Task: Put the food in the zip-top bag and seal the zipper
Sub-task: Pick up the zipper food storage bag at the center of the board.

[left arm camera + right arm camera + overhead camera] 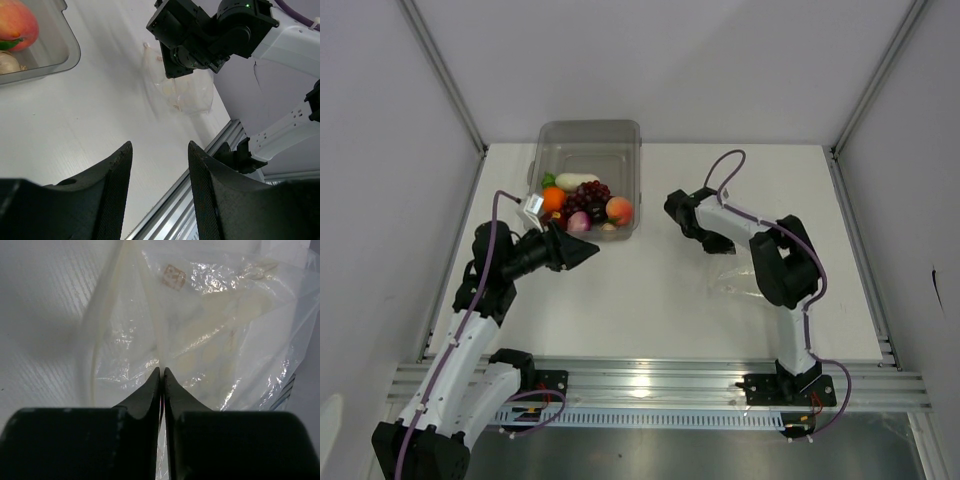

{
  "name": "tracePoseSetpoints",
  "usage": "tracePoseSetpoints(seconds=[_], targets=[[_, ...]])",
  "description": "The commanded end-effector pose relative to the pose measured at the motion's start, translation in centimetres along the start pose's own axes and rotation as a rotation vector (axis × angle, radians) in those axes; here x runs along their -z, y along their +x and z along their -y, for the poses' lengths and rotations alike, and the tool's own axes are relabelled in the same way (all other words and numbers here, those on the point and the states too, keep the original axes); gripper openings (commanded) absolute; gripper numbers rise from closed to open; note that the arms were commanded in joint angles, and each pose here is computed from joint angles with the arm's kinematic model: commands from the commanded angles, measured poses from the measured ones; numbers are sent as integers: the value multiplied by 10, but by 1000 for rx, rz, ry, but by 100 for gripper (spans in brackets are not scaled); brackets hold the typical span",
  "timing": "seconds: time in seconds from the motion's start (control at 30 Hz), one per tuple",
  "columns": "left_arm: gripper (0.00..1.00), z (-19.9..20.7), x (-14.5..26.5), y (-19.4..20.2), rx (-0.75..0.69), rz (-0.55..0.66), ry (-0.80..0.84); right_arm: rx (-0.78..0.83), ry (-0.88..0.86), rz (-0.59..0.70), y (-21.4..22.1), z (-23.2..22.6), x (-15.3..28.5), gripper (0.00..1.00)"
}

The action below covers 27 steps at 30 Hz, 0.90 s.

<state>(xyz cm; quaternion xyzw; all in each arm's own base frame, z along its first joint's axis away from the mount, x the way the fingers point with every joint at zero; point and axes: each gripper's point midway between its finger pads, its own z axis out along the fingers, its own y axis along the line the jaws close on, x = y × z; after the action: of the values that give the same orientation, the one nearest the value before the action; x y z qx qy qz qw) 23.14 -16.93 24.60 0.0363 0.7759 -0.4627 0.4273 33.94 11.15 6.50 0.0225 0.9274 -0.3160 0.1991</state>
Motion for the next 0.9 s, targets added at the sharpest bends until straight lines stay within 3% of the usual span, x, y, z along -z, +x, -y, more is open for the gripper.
tracePoseSetpoints(seconds=[0.0, 0.1, 0.3, 0.57, 0.7, 0.87], targets=[[51, 7, -1, 1, -25, -13, 42, -69, -38, 60, -14, 2, 17, 5], [49, 11, -3, 6, -42, -46, 69, -75, -88, 91, -22, 3, 34, 0], [48, 36, -13, 18, -62, -102, 139, -76, -411, 172, -32, -22, 99, 0], [50, 39, -48, 47, 130, -215, 116, -102, -842, 403, -18, -18, 196, 0], [53, 50, -62, 60, 167, -265, 131, -130, -929, 469, 0, -9, 208, 0], [54, 71, -79, 71, 183, -280, 164, -123, -927, 453, 20, -2, 200, 0]])
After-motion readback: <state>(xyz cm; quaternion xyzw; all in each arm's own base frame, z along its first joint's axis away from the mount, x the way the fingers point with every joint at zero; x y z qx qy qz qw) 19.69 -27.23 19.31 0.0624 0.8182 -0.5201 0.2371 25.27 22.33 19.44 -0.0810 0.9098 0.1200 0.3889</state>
